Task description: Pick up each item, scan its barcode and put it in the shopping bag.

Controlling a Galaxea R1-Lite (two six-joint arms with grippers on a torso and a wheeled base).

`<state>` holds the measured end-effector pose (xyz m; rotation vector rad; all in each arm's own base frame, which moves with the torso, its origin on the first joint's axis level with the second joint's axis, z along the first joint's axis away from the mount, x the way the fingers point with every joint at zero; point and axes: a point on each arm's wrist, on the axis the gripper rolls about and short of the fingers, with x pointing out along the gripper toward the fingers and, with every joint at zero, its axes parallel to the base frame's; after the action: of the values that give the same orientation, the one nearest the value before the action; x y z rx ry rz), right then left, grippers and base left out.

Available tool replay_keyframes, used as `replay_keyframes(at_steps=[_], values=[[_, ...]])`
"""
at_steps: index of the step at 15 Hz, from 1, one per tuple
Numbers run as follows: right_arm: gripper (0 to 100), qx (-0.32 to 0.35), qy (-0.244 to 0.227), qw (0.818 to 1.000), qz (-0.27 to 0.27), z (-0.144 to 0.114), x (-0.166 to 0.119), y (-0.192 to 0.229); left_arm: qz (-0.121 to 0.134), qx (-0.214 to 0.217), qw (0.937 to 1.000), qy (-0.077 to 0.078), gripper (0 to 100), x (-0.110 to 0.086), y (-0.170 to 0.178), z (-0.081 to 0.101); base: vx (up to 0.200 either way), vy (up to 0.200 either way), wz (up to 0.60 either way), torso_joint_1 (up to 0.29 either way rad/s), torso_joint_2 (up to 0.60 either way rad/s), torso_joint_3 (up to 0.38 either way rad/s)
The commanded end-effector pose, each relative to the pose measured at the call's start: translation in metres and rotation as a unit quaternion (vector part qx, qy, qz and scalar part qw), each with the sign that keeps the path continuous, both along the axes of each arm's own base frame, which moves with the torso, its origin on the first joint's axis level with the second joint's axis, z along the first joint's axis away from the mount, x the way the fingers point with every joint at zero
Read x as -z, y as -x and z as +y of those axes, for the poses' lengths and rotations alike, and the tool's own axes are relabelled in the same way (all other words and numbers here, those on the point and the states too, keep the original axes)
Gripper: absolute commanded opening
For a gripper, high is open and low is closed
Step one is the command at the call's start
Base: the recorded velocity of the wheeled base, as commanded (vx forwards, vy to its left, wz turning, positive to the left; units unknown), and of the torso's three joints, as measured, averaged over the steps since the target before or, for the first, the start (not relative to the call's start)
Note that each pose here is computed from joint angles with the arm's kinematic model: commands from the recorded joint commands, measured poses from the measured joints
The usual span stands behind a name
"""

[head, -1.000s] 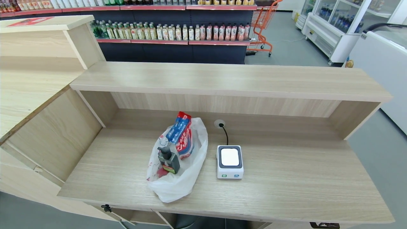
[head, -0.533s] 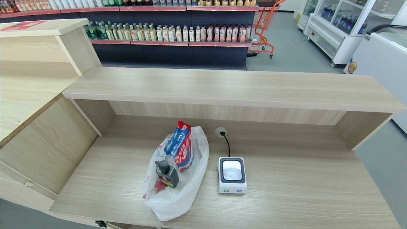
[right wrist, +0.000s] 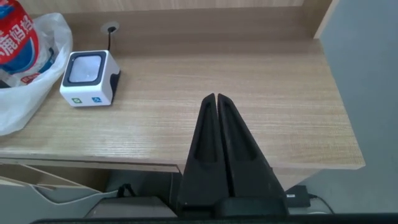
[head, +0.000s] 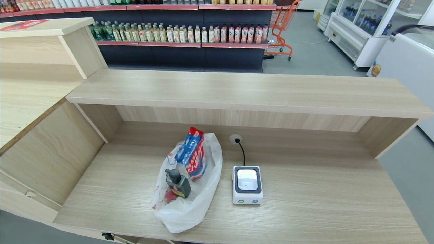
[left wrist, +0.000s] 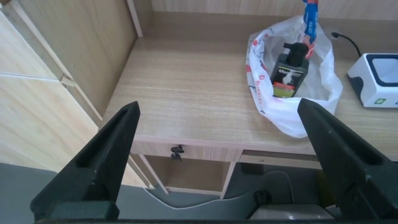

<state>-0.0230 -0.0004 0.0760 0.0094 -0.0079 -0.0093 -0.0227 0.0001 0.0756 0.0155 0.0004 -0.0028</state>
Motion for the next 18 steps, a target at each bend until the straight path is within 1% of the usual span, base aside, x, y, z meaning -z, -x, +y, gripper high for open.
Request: replay_keyframes(at_steps=[1, 18], values=[[0, 0.0, 0.0, 1.0, 0.001, 0.0, -0.0001, -0.0002, 0.0, 0.0, 1.0, 0.0, 100, 0.0, 0.0, 0.0, 0.0, 0.0, 0.0, 0.0, 0.0, 0.0], [0, 0.0, -0.001, 1.0, 0.001, 0.0, -0.0001, -0.0002, 0.0, 0.0, 1.0, 0.0, 100, 0.0, 0.0, 0.0, 0.0, 0.0, 0.0, 0.0, 0.0, 0.0]])
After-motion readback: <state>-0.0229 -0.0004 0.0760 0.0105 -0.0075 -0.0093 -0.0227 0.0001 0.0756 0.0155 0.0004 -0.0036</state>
